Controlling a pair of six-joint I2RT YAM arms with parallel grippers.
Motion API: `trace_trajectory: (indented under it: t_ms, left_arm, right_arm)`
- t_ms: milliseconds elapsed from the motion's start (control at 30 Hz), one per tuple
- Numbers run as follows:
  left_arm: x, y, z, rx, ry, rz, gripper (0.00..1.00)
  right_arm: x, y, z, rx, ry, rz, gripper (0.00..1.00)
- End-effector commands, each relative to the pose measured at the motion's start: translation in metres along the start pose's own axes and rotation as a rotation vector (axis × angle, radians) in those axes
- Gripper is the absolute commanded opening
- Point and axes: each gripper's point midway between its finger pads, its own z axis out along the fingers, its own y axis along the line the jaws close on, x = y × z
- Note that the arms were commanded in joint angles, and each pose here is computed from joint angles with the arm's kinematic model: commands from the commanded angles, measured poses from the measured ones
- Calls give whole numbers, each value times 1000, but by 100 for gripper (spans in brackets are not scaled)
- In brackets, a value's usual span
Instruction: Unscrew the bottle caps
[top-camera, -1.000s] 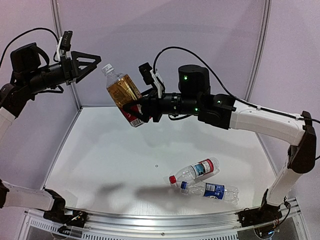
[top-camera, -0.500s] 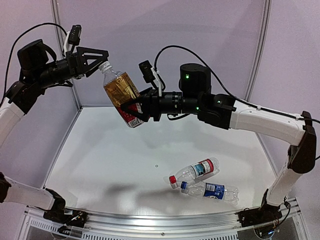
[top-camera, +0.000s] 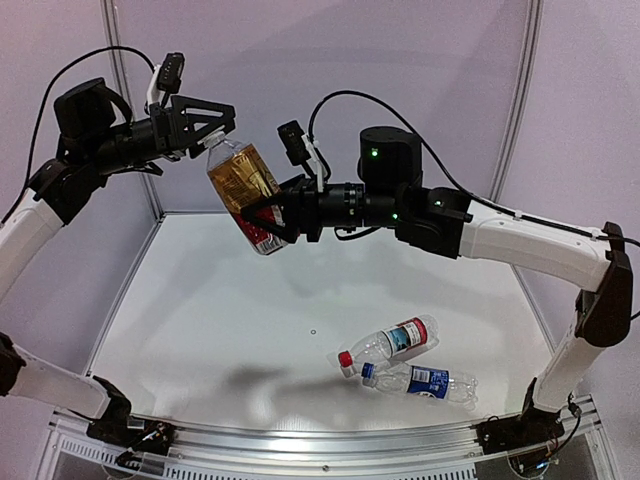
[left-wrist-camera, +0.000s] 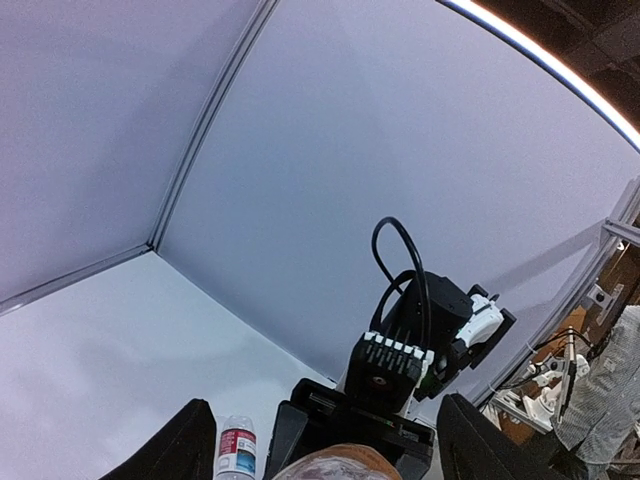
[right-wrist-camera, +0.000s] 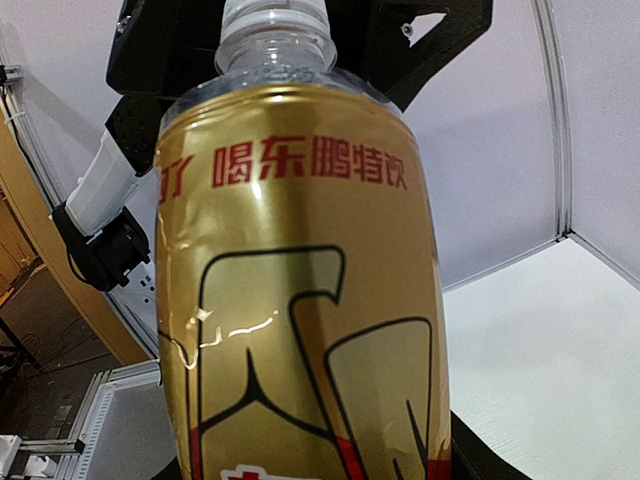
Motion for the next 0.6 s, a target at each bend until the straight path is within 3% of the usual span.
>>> trace_trajectory:
  t_ms: [0, 567]
  left_arm:
    - [-2, -16, -5, 41, -2, 7, 73]
    - [19, -4, -17, -40, 28, -66, 67]
  right_arm:
    - [-1, -13, 2, 56, 6, -5, 0]
    - [-2, -38, 0, 135, -6, -1, 0]
